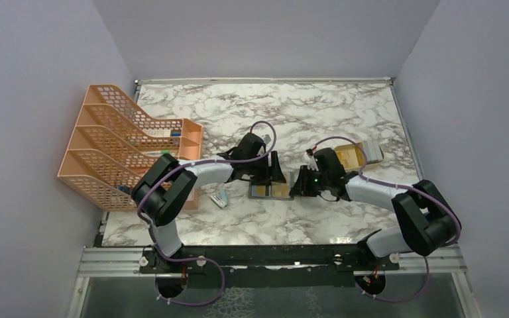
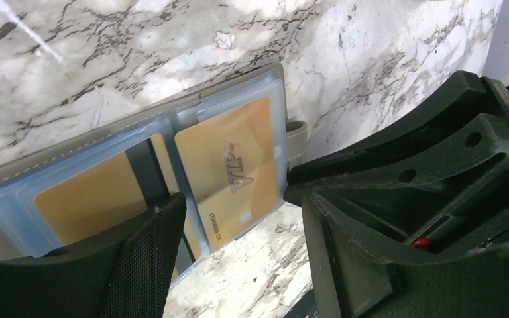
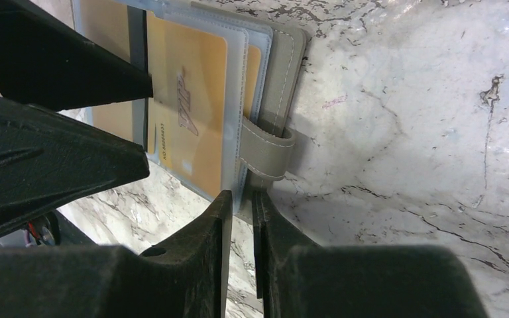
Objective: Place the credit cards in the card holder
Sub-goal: Insert the credit card into the card holder.
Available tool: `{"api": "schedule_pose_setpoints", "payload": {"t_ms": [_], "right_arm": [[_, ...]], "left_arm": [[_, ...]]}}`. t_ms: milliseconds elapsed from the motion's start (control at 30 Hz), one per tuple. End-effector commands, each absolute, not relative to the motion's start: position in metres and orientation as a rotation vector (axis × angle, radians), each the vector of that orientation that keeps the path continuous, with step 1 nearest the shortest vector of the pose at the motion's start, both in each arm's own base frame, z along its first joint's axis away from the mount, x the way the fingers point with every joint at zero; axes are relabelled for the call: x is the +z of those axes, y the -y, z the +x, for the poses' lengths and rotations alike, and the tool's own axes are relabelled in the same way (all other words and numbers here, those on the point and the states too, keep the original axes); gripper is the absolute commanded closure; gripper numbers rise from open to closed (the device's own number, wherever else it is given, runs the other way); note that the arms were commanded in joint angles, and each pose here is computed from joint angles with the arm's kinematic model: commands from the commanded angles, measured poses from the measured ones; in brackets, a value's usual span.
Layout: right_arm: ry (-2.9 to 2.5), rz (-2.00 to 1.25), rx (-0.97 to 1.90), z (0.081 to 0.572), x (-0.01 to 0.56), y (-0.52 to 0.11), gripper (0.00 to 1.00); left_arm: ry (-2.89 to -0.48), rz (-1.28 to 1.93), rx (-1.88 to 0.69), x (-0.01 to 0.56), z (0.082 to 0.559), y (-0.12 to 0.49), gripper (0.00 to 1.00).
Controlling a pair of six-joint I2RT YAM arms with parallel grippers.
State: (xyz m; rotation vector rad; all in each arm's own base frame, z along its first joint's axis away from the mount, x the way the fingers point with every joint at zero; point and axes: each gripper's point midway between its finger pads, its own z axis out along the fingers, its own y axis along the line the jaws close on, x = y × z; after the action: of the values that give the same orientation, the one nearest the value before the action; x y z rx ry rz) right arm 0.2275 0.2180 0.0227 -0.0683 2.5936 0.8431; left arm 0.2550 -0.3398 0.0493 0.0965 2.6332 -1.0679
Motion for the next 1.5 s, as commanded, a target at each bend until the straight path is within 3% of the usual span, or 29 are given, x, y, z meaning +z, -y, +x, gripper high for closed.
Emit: {"api": "schedule_pose_setpoints", "payload": {"t_ms": [0, 667, 867, 1167, 1467], "right_arm": [[-2.584, -0.079, 0.824, 0.229, 0.017, -0.217, 0.83], [-2.559, -0.037, 0.858, 0.231, 0.02, -0.221, 0.84], [-2.549, -0.028, 0.85, 0.231, 0.024, -0.219, 0.79], [-2.519, -0.034, 0.846, 0.231, 0.042, -0.216, 0.69], [-2.501, -0.058, 0.833, 0.235, 0.052, -0.216, 0.67]], "left_arm": [[-2.626, 0.108, -1.07, 0.044, 0.265, 0.347, 0.32], [-2.617, 0.016, -1.214, 0.052, 0.249, 0.373, 0.32], [-2.579, 0.03, -1.236, 0.068, 0.251, 0.375, 0.32], [-2.605, 0.053, -1.036, 0.07, 0.261, 0.352, 0.29], [-2.563, 0.021, -0.948, 0.087, 0.281, 0.326, 0.27]]}}
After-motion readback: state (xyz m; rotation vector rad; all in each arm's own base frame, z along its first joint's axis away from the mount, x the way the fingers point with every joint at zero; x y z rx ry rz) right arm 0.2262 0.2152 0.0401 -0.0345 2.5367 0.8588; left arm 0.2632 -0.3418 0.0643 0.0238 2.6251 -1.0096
